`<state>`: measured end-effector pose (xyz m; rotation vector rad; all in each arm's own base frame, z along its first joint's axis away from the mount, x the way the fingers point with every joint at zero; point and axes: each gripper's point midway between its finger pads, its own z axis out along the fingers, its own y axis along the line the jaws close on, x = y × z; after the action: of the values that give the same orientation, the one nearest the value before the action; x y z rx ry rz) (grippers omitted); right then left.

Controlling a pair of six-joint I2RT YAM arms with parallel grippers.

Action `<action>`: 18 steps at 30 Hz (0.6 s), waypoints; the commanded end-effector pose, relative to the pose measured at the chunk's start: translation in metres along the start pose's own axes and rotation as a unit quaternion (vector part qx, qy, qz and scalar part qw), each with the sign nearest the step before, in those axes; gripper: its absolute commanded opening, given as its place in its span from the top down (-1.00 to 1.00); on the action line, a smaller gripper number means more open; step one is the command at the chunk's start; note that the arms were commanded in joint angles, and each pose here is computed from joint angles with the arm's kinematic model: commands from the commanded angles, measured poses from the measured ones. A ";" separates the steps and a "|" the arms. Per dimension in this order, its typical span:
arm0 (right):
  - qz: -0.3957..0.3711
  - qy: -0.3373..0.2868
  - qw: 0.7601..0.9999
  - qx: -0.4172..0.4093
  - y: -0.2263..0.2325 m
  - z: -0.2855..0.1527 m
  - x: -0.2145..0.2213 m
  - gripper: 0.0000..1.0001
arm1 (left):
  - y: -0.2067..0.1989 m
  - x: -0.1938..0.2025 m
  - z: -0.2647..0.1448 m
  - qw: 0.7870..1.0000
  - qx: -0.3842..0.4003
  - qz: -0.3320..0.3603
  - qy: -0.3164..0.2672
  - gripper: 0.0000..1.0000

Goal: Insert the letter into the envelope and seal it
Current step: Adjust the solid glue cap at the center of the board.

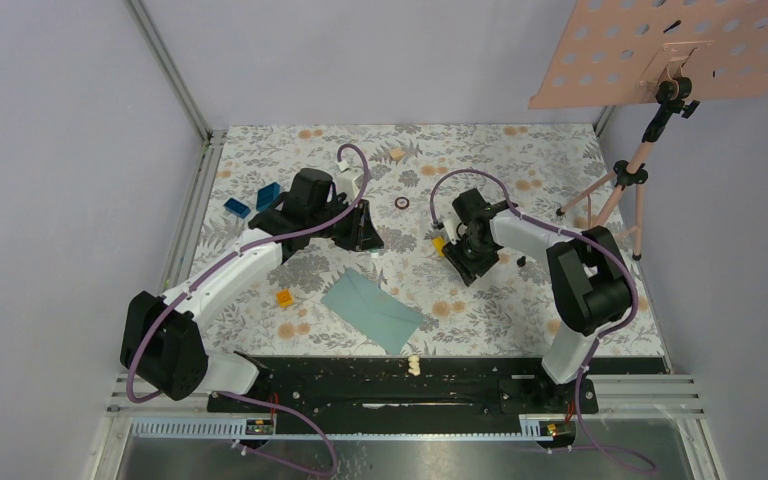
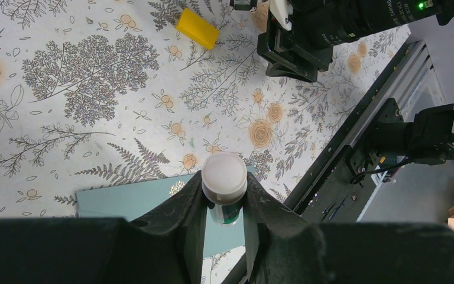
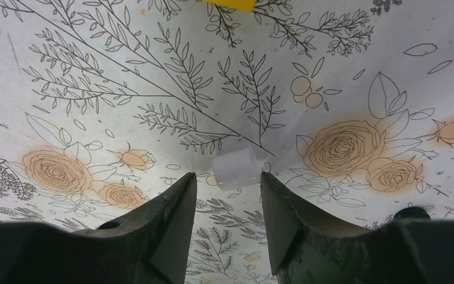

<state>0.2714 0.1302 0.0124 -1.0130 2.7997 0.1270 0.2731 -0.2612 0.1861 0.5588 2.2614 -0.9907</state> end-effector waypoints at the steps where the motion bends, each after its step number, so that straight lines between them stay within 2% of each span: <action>1: -0.002 -0.014 1.000 0.015 -0.004 -0.005 -0.013 -0.01 | -0.007 -0.012 -0.004 1.000 0.013 0.009 -0.016 1.00; 9: -0.001 -0.019 1.000 0.025 -0.008 -0.003 -0.020 -0.02 | -0.007 -0.012 -0.005 1.000 0.013 0.010 -0.016 1.00; 18: -0.002 -0.026 0.999 0.031 -0.011 -0.002 -0.024 0.08 | -0.008 -0.012 -0.006 1.000 0.016 0.011 -0.015 1.00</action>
<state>0.2829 0.1308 0.0126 -0.9926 2.7739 0.0906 0.2736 -0.2606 0.1862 0.5567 2.2617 -0.9904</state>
